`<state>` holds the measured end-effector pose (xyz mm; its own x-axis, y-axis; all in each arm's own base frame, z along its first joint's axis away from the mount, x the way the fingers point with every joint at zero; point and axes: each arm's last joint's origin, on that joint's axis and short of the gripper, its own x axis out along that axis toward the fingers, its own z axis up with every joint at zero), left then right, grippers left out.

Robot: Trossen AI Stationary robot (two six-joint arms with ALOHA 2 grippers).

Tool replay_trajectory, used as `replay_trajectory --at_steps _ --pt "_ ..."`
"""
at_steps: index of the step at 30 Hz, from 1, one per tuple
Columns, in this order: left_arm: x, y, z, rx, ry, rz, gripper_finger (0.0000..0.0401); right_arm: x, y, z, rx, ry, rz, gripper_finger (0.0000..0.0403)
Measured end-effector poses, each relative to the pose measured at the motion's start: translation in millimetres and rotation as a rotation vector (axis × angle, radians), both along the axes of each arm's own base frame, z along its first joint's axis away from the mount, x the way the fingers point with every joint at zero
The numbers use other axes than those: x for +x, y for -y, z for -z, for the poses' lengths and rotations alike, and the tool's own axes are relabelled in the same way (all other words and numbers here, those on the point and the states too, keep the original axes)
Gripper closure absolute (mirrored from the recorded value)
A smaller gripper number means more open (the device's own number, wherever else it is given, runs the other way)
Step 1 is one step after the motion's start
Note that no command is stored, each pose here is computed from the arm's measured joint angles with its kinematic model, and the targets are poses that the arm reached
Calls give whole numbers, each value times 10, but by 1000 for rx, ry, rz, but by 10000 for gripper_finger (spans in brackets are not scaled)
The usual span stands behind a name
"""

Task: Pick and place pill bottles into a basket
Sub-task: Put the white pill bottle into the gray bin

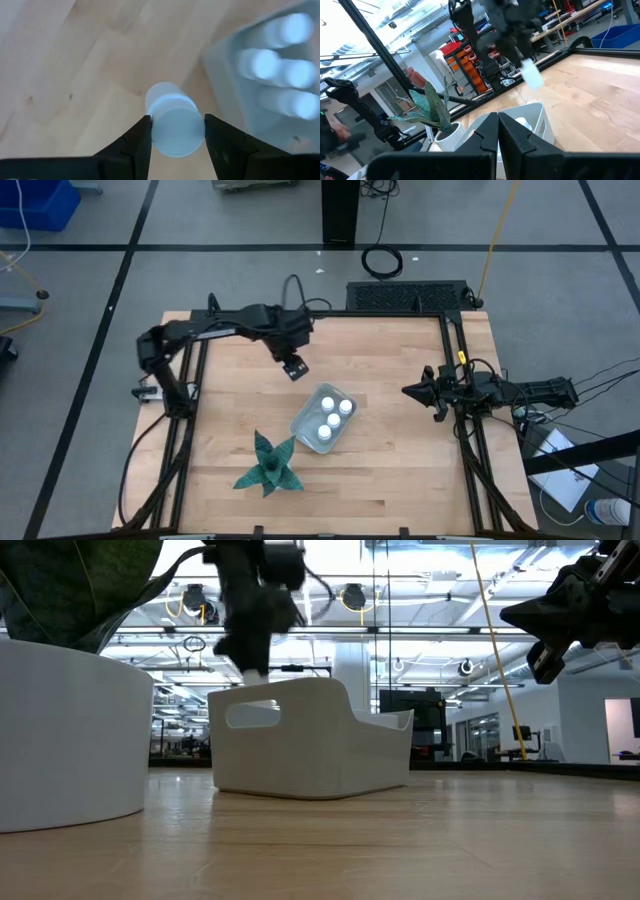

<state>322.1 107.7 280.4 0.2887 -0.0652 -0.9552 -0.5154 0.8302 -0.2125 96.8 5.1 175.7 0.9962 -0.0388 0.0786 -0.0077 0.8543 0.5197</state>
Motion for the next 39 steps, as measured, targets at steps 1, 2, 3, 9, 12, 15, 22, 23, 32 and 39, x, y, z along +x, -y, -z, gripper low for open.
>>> replay_trajectory --at_steps 1,2,3,9,12,15,22,23,32,39 --pt "-49 45 -88 1 18 4 236 0 0 0 0 0 0 399" --pt "-93 89 -165 -3 36 4 235 0 0 0 0 0 0 399" --pt "-144 132 -248 -13 60 0 234 0 0 0 0 0 0 399" --pt "-400 395 -673 -91 217 -23 231 0 0 0 0 0 0 399" --pt "-466 548 -802 -129 276 -11 231 0 0 0 0 0 0 399" --pt "-467 718 -868 -161 313 12 230 0 0 0 0 0 0 398" --pt "-270 1107 -849 -136 376 73 230 0 0 0 0 0 0 399" --pt "-218 1135 -827 -130 385 74 230 0 0 0 0 0 0 399" --pt "194 1185 -350 -119 258 104 229 0 0 0 0 -1 0 399" --pt "409 1206 46 -98 135 149 229 1 0 0 0 -1 0 399"
